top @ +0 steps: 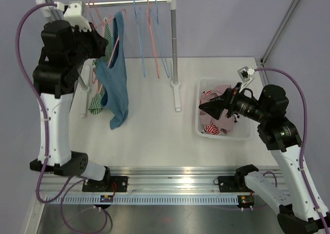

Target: Remove the tank top from the hanger

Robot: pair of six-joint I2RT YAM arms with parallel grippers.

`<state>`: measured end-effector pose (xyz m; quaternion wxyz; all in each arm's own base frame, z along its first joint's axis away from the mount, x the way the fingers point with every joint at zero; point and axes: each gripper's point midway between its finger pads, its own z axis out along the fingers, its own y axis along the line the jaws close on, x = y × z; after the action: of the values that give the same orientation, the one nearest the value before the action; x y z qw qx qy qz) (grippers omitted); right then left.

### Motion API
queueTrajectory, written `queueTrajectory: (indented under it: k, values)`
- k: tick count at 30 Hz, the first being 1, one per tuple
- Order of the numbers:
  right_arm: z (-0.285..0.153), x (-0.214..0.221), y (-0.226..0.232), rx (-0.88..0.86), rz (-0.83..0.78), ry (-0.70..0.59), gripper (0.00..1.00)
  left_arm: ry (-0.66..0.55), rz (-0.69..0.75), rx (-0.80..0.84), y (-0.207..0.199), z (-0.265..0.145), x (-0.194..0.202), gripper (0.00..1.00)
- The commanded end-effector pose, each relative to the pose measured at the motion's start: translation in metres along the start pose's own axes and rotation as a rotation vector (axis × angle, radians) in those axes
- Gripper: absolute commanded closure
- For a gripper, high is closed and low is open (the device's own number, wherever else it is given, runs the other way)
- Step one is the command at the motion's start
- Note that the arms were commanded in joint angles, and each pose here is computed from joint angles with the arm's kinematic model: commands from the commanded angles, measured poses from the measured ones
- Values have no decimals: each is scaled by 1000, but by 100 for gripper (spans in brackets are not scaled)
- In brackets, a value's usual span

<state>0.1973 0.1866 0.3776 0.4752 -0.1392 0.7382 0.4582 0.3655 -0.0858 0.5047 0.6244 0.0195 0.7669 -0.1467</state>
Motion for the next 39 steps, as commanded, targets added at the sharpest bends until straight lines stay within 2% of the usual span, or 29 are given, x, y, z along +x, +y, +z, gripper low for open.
queueTrajectory:
  k: [1, 2, 3, 4, 5, 7, 8, 9, 11, 12, 15, 16, 17, 18, 19, 22, 25, 29, 33, 36, 37, 39]
  values:
    - [9, -13, 7, -64, 47, -60, 1, -96, -48, 120, -32, -53, -15, 100]
    - [14, -11, 0, -59, 62, -74, 0, -41, -62, 116, -30, -51, 9, 100]
    - [18, -9, -3, -61, 66, -78, 1, -37, -65, 124, -31, -59, 16, 100]
    - [23, -7, -9, -62, 75, -77, 0, -94, -64, 156, -37, -89, 11, 100]
    - [29, -3, -16, -64, 85, -86, 1, -27, -85, 153, -33, -82, 42, 100]
    - [39, 3, -25, -71, 126, -73, 1, -28, -97, 174, -34, -97, 59, 100]
    - [43, 8, -21, -128, 116, -56, 1, -62, -100, 190, -36, -120, 61, 100]
    - [46, 12, -21, -152, 131, -43, 1, -10, -120, 184, -32, -117, 88, 100]
    - [54, 22, -23, -203, 156, -20, 1, -25, -136, 188, -31, -141, 104, 100]
    - [58, 27, -25, -211, 166, -8, 1, 31, -153, 158, -24, -139, 129, 100]
    - [69, 50, -22, -221, 145, 34, 0, 51, -135, 144, -17, -157, 155, 100]
    - [77, 56, -27, -192, 108, 32, 1, 106, -136, 145, -16, -158, 174, 100]
    - [82, 65, -28, -162, 96, 50, 1, 136, -132, 168, -19, -161, 184, 100]
    - [90, 83, -8, -191, 60, 94, 0, 159, -136, 200, -23, -167, 193, 100]
    - [100, 86, -17, -121, 15, 72, 0, 215, -150, 279, -35, -168, 210, 100]
    - [114, 95, 0, -130, -15, 39, 2, 262, -183, 459, -62, -182, 226, 100]
    - [126, 108, 9, -134, -21, 37, 6, 297, -190, 559, -75, -193, 239, 100]
    - [149, 110, 14, -52, -95, 11, 10, 340, -227, 722, -95, -207, 250, 100]
    - [165, 112, 13, 4, -132, 27, 19, 352, -232, 733, -95, -205, 257, 100]
    - [173, 114, 17, 1, -145, 37, 35, 358, -231, 738, -96, -205, 258, 100]
    - [174, 110, 14, 21, -155, 23, 50, 354, -227, 733, -96, -205, 256, 100]
    - [174, 109, 15, 21, -160, 20, 65, 360, -222, 718, -94, -203, 256, 100]
